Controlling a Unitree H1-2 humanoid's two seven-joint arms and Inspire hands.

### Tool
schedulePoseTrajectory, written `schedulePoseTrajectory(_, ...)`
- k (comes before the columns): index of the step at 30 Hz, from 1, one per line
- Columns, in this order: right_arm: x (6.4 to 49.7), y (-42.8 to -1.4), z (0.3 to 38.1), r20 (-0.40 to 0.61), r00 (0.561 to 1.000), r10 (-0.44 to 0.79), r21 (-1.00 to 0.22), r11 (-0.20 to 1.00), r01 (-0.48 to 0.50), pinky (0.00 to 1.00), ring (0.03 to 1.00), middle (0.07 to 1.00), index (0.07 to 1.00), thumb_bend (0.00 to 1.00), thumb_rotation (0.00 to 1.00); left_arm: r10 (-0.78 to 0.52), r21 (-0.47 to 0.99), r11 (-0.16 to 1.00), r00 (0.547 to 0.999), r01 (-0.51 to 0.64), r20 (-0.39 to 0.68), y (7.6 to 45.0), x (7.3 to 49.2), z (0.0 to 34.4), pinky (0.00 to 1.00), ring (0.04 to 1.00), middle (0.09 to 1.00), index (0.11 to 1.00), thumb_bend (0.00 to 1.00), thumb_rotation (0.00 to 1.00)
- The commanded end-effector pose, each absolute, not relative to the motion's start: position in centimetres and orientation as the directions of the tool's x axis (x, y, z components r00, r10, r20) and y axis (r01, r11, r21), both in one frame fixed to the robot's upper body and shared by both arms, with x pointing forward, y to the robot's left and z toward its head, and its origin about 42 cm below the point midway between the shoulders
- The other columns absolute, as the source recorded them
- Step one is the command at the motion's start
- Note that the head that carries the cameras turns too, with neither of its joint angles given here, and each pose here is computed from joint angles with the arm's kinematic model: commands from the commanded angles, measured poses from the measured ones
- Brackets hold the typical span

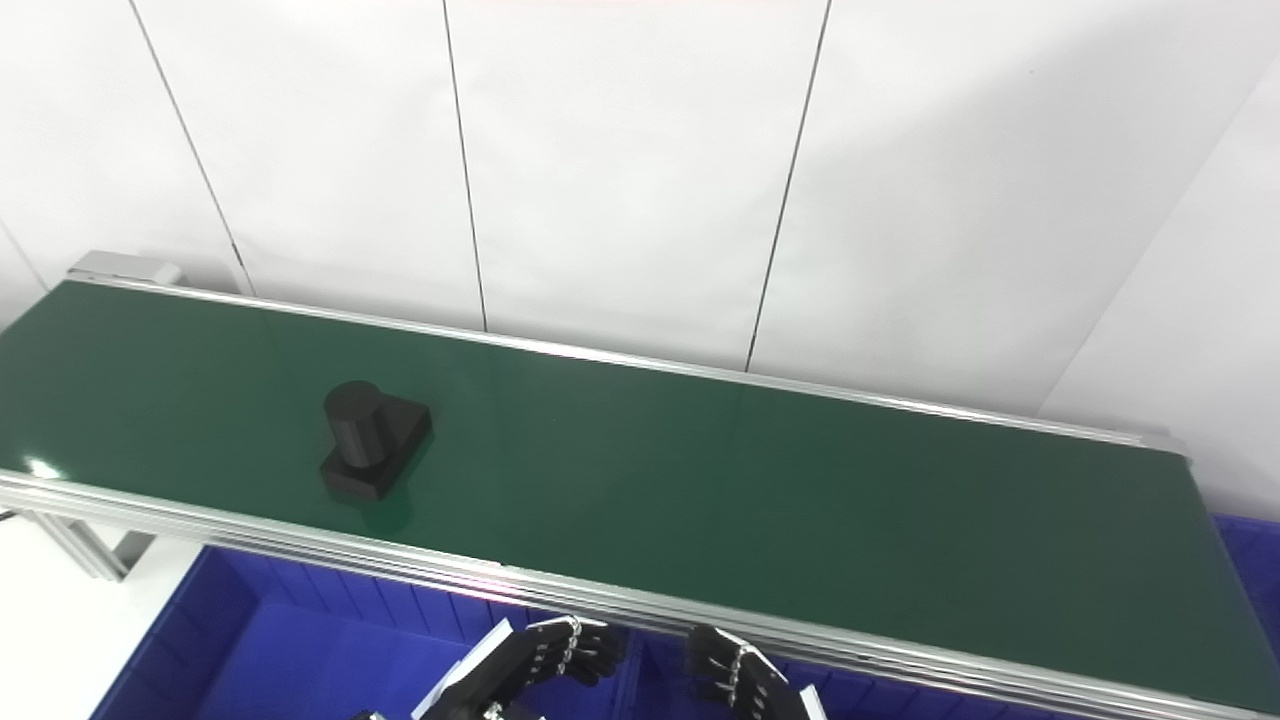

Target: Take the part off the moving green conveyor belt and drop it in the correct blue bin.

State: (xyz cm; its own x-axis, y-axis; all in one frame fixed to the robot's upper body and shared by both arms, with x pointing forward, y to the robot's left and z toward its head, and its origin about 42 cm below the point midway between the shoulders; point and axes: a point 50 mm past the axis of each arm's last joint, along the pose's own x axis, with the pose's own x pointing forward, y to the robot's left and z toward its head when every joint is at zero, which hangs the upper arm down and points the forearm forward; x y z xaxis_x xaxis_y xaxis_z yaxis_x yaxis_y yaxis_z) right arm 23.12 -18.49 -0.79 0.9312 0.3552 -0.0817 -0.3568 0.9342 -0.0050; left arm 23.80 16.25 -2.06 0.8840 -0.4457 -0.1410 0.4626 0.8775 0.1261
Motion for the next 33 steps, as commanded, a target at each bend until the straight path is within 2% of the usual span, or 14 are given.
schedulePoseTrajectory(1,24.2,-18.1,1.2,0.039,0.927,0.372,-0.004,0.928,-0.373,0.7,0.762,0.781,0.767,0.87,0.13,-0.452,0.14,0.878,0.889,0.457,-0.067,15.5,24.9,-0.9,0.69,0.7,0.727,0.73,0.97,0.15)
schedulePoseTrajectory(4,24.3,-18.0,2.4,0.096,0.922,0.374,0.032,0.925,-0.379,0.69,0.752,0.775,0.763,0.88,0.13,-0.452,0.144,0.878,0.89,0.457,-0.066,15.3,25.0,-0.9,0.68,0.684,0.72,0.722,0.97,0.14)
schedulePoseTrajectory(7,24.7,-17.7,4.4,0.196,0.908,0.371,0.087,0.915,-0.393,0.67,0.739,0.77,0.767,0.87,0.13,-0.453,0.151,0.877,0.889,0.457,-0.064,15.1,25.1,-0.9,0.68,0.692,0.726,0.724,0.96,0.14)
schedulePoseTrajectory(11,25.1,-17.0,6.7,0.311,0.881,0.356,0.144,0.899,-0.414,0.65,0.718,0.752,0.76,0.88,0.18,-0.451,0.141,0.879,0.89,0.455,-0.064,15.0,25.2,-0.9,0.67,0.694,0.728,0.727,0.96,0.14)
schedulePoseTrajectory(17,26.5,-15.8,11.2,0.475,0.816,0.329,0.211,0.858,-0.468,0.64,0.699,0.731,0.738,0.93,0.2,-0.448,0.13,0.882,0.891,0.453,-0.07,15.0,25.4,-1.0,0.67,0.701,0.735,0.732,0.96,0.14)
schedulePoseTrajectory(19,26.9,-15.7,12.2,0.498,0.804,0.324,0.229,0.845,-0.483,0.63,0.69,0.73,0.739,0.95,0.21,-0.446,0.132,0.882,0.892,0.452,-0.073,15.0,25.5,-1.1,0.67,0.703,0.735,0.733,0.96,0.14)
schedulePoseTrajectory(23,28.5,-15.7,14.2,0.546,0.782,0.299,0.192,0.865,-0.465,0.62,0.686,0.728,0.744,0.94,0.22,-0.447,0.133,0.881,0.891,0.453,-0.079,15.0,25.6,-1.3,0.68,0.71,0.738,0.737,0.97,0.15)
schedulePoseTrajectory(25,29.5,-15.7,14.4,0.553,0.781,0.289,0.17,0.879,-0.445,0.62,0.682,0.732,0.746,0.95,0.23,-0.446,0.136,0.881,0.891,0.454,-0.081,15.0,25.6,-1.3,0.67,0.709,0.738,0.737,0.97,0.15)
schedulePoseTrajectory(33,33.4,-15.7,14.4,0.533,0.792,0.297,0.113,0.903,-0.414,0.61,0.702,0.755,0.771,0.87,0.19,-0.449,0.135,0.88,0.89,0.456,-0.081,14.8,25.6,-1.3,0.68,0.713,0.743,0.742,0.96,0.14)
